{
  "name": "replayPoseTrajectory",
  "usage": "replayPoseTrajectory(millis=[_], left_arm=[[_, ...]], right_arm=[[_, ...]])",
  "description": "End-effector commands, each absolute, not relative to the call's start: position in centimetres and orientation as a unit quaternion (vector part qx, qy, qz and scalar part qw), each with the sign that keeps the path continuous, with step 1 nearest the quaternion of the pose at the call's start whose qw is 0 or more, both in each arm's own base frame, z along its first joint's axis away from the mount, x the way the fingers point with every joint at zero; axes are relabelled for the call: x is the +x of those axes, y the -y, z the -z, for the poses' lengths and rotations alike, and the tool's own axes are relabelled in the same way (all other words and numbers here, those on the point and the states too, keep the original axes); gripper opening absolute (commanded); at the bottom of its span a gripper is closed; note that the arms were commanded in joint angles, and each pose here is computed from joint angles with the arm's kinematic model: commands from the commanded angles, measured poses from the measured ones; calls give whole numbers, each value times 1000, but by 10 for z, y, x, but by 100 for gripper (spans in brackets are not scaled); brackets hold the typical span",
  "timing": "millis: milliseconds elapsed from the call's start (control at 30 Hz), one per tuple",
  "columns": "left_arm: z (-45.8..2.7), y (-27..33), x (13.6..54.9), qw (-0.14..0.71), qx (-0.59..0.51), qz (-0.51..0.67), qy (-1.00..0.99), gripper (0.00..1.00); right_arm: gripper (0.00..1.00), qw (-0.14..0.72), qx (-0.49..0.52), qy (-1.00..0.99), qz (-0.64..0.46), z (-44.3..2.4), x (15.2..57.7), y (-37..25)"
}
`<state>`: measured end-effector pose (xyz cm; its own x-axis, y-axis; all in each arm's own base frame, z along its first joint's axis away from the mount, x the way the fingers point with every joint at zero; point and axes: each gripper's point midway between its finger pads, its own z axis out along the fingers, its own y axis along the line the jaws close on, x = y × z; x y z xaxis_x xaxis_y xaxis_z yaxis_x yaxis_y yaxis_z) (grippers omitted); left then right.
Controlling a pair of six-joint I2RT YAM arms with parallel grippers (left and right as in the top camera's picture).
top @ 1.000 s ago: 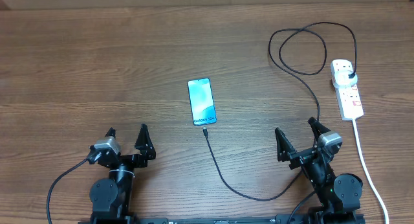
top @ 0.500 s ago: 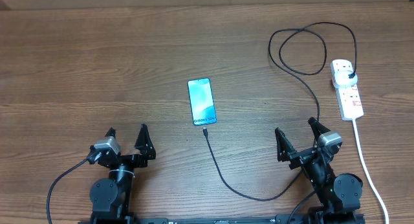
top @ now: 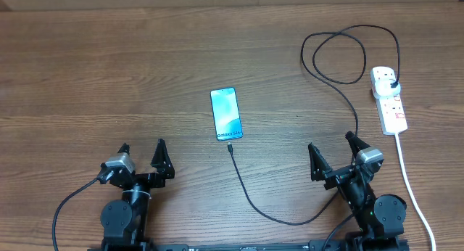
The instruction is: Plug charger to phone and switch on socket
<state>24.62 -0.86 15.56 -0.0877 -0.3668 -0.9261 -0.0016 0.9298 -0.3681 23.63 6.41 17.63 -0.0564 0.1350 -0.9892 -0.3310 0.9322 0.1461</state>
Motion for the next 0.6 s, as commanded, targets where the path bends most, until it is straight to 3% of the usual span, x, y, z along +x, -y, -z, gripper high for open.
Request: replayPoseTrajectory(millis=[0,567], left_arm=[[-156,6,246,667,-132,132,-721,100],[-156,6,246,667,-132,135,-721,100]], right_arm=[[100,682,-70,-707,-173,-173,236,-65],[100,682,-70,-707,-173,-173,236,-65]])
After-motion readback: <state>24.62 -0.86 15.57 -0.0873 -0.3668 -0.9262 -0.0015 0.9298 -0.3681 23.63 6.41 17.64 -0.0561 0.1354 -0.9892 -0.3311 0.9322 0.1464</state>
